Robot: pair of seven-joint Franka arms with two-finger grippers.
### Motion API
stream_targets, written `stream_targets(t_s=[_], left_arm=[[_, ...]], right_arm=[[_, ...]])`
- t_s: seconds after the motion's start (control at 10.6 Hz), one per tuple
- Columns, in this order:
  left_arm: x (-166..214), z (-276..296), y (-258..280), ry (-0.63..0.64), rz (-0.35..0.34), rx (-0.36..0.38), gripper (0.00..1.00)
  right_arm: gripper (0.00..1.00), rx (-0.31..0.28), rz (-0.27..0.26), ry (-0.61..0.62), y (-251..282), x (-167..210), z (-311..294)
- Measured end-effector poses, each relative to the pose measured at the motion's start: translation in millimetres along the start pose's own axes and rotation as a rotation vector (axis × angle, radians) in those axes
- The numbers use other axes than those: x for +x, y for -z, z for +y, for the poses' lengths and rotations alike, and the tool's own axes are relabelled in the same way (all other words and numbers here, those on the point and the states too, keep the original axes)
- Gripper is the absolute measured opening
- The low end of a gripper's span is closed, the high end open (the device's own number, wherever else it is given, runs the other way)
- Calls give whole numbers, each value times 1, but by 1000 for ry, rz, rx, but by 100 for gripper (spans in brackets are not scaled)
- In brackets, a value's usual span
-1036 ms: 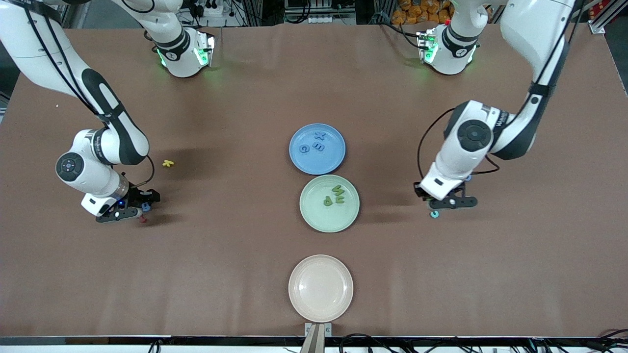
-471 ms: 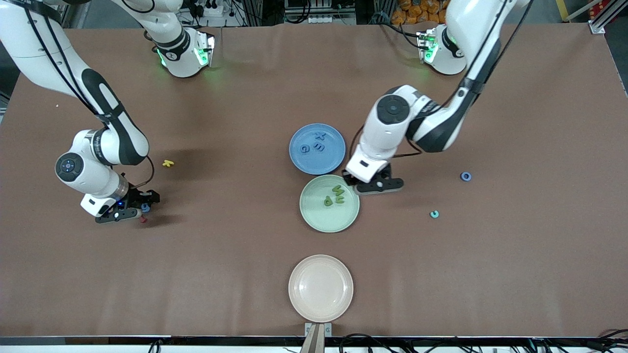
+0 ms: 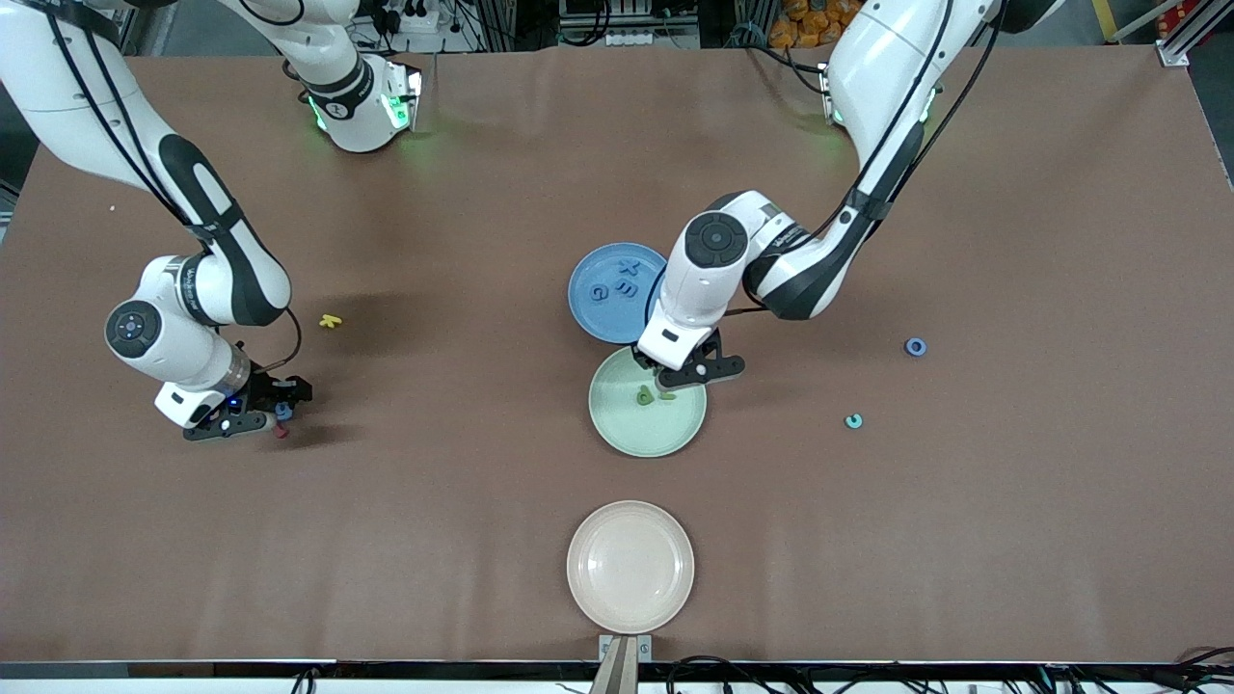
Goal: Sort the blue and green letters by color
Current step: 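Carry green B to the green plate and release it with the left gripper, then drop blue 6 on the blue plate while the left gripper returns to rest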
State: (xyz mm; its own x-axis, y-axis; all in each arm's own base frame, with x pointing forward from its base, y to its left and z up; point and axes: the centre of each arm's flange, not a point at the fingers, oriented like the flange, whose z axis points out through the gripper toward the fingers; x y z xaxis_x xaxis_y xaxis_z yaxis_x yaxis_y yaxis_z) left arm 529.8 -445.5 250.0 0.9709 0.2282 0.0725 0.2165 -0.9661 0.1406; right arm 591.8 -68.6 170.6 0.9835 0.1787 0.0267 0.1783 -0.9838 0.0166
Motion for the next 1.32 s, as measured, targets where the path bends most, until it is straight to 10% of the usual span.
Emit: stream_targets(t_s=[0.57, 1.32], left_arm=[[12, 14, 10, 6, 25, -37, 100], [102, -49, 129, -56, 131, 6, 100]], right_arm=[[35, 64, -18, -71, 32, 18, -52], [35, 68, -57, -197, 68, 17, -298]])
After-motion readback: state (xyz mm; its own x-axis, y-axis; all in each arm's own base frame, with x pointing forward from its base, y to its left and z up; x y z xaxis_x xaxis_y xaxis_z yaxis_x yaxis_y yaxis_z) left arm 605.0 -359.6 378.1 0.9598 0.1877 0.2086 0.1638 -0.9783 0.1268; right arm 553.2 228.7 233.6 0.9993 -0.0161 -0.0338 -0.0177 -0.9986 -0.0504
